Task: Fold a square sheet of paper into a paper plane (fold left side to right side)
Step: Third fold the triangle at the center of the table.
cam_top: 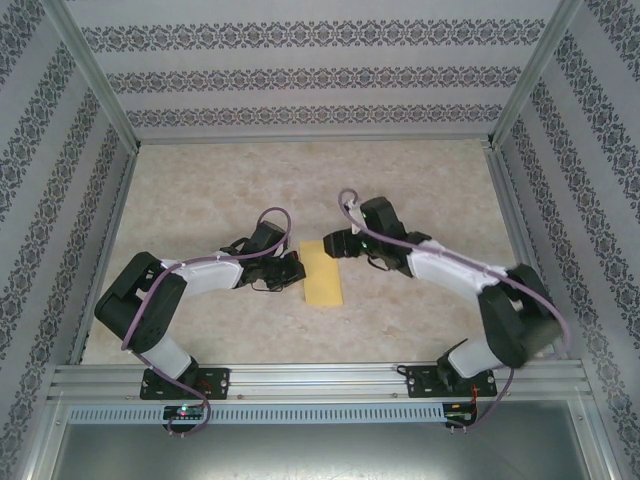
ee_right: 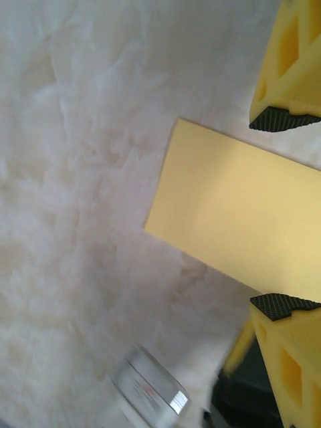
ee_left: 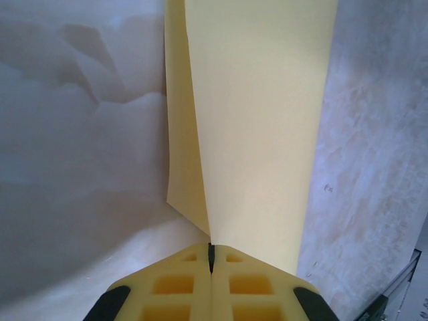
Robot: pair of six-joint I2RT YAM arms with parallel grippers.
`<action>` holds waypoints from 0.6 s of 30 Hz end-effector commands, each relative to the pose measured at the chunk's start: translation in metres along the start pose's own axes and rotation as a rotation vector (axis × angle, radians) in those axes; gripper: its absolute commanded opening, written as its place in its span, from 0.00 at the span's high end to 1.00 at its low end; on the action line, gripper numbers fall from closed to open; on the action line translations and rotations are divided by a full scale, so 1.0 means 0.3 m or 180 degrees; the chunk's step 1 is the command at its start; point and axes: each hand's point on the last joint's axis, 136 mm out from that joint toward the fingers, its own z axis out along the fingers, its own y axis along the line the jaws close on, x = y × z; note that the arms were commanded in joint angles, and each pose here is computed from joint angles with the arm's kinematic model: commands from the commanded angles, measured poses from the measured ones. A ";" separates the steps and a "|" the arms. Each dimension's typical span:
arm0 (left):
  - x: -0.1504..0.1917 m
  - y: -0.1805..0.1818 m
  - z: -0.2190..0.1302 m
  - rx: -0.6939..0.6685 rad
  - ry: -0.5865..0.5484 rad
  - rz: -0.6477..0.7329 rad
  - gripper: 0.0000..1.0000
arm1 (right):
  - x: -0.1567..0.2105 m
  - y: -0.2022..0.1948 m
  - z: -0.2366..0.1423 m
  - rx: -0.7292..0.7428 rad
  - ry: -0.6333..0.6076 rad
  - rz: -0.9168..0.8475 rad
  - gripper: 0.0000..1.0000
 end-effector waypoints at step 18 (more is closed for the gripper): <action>-0.013 -0.096 -0.030 0.0283 0.0029 -0.0147 1.00 | 0.398 0.279 0.013 0.0244 0.0372 -0.2078 0.23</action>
